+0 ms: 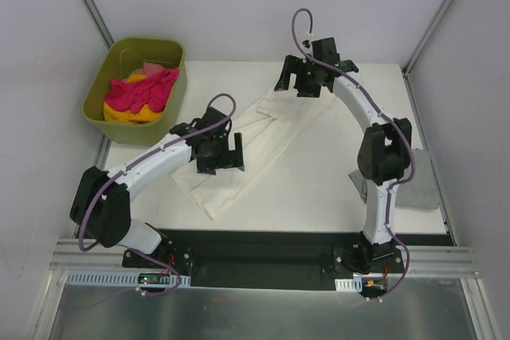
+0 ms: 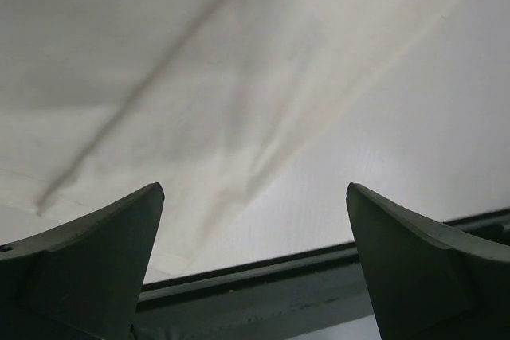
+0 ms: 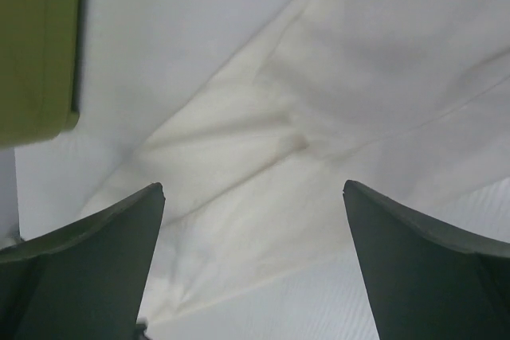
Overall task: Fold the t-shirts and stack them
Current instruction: Fold the tshirt
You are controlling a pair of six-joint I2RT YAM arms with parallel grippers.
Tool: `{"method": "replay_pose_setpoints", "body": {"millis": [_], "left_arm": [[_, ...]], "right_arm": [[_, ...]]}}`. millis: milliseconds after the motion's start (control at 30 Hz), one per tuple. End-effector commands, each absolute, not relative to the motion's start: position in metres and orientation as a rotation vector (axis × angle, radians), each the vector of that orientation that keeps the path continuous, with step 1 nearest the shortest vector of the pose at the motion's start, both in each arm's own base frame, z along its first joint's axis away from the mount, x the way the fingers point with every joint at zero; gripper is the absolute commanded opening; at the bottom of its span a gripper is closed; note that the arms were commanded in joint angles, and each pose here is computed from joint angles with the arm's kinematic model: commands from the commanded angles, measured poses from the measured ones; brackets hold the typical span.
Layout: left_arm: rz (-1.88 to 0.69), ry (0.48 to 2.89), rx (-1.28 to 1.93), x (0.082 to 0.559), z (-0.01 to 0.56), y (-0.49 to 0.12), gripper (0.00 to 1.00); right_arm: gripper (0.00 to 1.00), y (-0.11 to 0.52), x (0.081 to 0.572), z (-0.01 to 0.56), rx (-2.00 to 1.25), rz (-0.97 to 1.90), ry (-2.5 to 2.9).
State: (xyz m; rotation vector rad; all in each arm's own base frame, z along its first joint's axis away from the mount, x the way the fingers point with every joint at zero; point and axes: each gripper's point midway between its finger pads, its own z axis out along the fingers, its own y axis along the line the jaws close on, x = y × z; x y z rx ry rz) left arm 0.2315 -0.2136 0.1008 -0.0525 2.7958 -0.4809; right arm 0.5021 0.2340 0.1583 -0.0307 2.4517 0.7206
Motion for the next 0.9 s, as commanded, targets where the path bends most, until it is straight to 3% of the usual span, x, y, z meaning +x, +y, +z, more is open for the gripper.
{"method": "replay_pose_setpoints", "body": {"millis": [0, 167, 533, 733, 867], "left_arm": [[-0.318, 2.900, -0.122, 0.239, 0.069, -0.176, 0.99], [-0.340, 2.997, -0.106, 0.231, 0.048, -0.182, 0.99], [-0.596, 3.127, -0.071, 0.179, 0.023, -0.228, 0.99], [-0.866, 3.145, 0.233, 0.161, 0.036, -0.304, 0.99], [-1.007, 3.030, 0.443, 0.177, 0.062, -0.357, 0.99]], "right_arm": [[0.99, 0.274, 0.421, 0.162, -0.155, 0.662, 2.534], [1.00, 0.310, 0.387, 0.122, -0.189, 0.698, 2.659], [0.99, 0.290, 0.406, 0.051, -0.083, 0.574, 2.848], [1.00, 0.254, 0.456, 0.022, -0.023, 0.507, 2.861], [1.00, 0.229, 0.515, 0.022, -0.019, 0.533, 2.767]]}}
